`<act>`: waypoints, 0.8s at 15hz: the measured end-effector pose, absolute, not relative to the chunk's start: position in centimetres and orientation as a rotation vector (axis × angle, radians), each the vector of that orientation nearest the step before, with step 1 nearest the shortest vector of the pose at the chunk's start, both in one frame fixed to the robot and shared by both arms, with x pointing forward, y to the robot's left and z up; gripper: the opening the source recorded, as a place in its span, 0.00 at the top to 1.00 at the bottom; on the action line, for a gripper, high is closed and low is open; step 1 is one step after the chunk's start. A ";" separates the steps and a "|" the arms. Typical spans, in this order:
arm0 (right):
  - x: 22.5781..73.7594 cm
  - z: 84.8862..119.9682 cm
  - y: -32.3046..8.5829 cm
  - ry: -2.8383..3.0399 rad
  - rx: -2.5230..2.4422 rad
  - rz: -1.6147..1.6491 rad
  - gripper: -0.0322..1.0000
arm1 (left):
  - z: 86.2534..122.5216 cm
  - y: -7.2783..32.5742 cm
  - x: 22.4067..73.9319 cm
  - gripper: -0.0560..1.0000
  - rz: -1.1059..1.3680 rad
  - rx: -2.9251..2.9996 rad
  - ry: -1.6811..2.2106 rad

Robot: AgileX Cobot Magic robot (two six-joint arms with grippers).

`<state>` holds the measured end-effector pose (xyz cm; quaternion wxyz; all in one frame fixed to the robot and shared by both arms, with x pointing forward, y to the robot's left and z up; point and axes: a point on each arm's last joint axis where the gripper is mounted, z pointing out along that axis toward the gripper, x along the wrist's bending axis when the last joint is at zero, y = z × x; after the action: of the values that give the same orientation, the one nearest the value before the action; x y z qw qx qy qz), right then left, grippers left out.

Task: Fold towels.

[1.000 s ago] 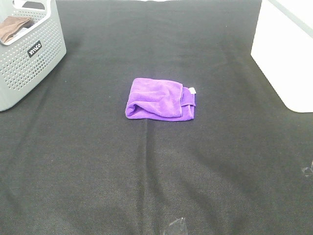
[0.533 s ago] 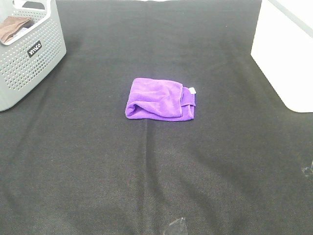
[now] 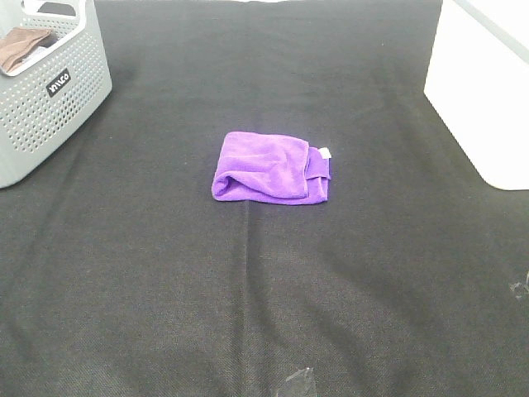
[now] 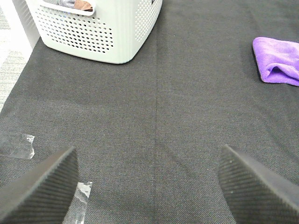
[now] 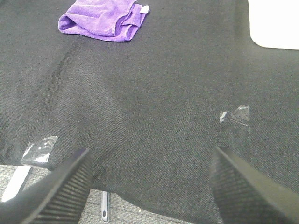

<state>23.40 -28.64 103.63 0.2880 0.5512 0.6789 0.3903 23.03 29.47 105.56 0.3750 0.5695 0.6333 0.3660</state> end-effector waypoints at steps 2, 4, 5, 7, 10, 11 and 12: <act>23.4 103.6 -28.6 1.813 1.472 1.042 0.31 | 105.6 29.5 23.0 0.23 0.936 1.458 1.621; 23.4 103.6 -28.6 1.813 1.472 1.042 0.31 | 105.6 29.5 23.0 0.23 0.936 1.458 1.621; 23.4 103.6 -28.6 1.812 1.472 1.044 0.31 | 105.6 29.5 23.0 0.23 0.936 1.458 1.621; 23.4 103.6 -28.6 1.812 1.472 1.044 0.31 | 105.6 29.5 23.0 0.23 0.936 1.458 1.621; 23.4 103.6 -28.6 1.813 1.472 1.045 0.31 | 105.6 29.5 23.0 0.23 0.936 1.458 1.621; 23.4 103.6 -28.6 1.813 1.472 1.045 0.31 | 105.6 29.5 23.0 0.23 0.936 1.458 1.621; 23.4 103.6 -28.6 1.813 1.472 1.045 0.31 | 105.6 29.5 23.0 0.23 0.936 1.458 1.621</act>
<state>23.40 -28.63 103.64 0.2876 0.5510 0.6786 0.3912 23.03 29.47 105.56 0.3754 0.5696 0.6332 0.3657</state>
